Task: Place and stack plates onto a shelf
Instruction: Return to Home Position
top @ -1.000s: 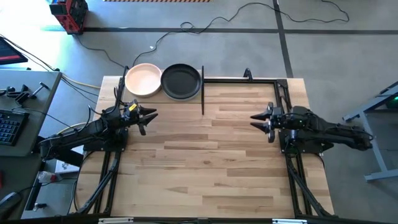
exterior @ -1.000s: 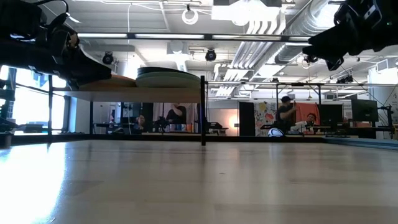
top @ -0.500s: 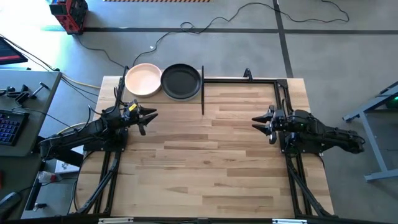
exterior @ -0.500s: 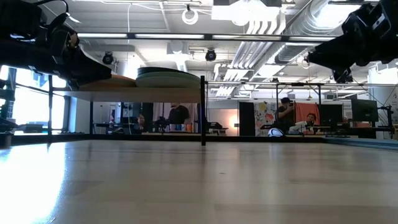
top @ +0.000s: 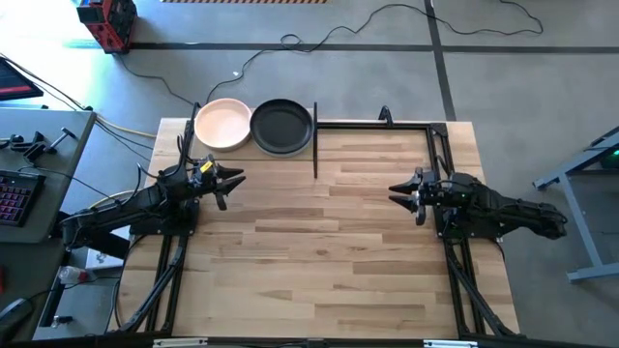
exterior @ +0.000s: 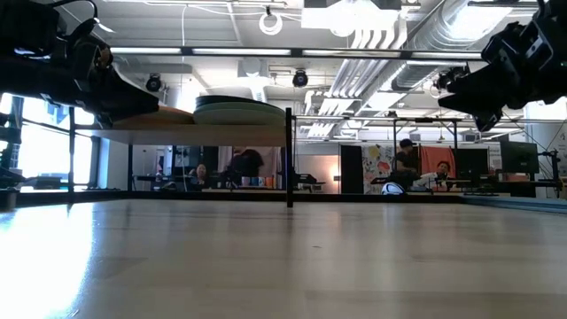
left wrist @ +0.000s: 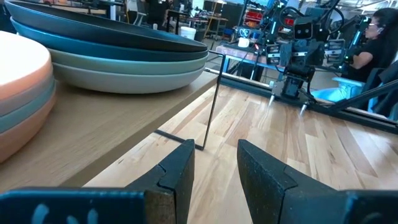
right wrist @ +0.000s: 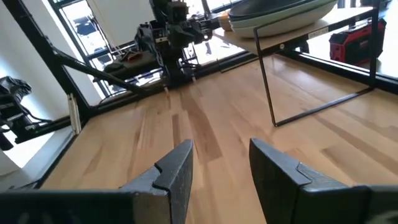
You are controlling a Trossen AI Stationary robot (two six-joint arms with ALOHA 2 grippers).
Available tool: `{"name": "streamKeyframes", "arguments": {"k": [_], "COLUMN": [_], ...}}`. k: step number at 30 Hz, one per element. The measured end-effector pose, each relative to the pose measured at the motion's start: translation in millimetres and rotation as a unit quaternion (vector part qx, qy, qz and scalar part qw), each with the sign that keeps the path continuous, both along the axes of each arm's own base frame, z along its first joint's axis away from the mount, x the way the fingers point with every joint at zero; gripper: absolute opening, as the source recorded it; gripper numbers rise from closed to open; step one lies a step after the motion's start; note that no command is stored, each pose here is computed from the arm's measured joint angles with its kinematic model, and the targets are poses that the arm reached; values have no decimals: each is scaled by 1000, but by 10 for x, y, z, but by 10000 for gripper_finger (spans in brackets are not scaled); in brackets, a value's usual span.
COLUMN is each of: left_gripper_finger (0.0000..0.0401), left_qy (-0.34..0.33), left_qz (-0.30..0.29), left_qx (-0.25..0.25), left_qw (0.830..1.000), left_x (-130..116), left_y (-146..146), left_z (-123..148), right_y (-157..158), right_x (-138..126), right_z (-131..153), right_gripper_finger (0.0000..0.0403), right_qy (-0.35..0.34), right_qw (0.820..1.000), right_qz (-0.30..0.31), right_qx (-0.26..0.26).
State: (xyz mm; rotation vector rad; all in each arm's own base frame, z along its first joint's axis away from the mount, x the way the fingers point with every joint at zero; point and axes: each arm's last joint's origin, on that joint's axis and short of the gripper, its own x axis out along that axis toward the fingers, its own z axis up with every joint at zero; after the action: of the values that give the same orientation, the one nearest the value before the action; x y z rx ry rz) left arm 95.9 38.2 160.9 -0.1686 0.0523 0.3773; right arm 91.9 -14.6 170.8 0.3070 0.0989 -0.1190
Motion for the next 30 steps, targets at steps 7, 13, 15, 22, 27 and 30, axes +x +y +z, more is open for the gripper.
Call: {"name": "streamKeyframes", "arguments": {"k": [7,13,15,22,27,30], "left_gripper_finger": [108,108,108,108,108,108], "left_qy": [0,-5,-10,-41,-49,-50], "left_qz": [0,-11,-24,-94,-135,-156], "left_qx": [0,2,4,12,12,11], "left_qw": [1000,1000,1000,995,990,986], "left_x": [0,3,5,3,6,9], "left_y": [0,-23,-51,-196,-278,-319], "left_z": [0,9,18,70,81,82], "right_y": [0,0,0,0,0,0], "right_x": [0,0,0,0,0,-3], "right_z": [0,0,0,0,0,3], "right_gripper_finger": [142,142,142,142,142,142], "right_qy": [-1,-1,-1,-1,-1,-3], "right_qw": [1000,1000,1000,1000,1000,1000], "right_qz": [-1,-1,-2,-2,-2,-2], "right_qx": [11,11,11,10,10,10]}}
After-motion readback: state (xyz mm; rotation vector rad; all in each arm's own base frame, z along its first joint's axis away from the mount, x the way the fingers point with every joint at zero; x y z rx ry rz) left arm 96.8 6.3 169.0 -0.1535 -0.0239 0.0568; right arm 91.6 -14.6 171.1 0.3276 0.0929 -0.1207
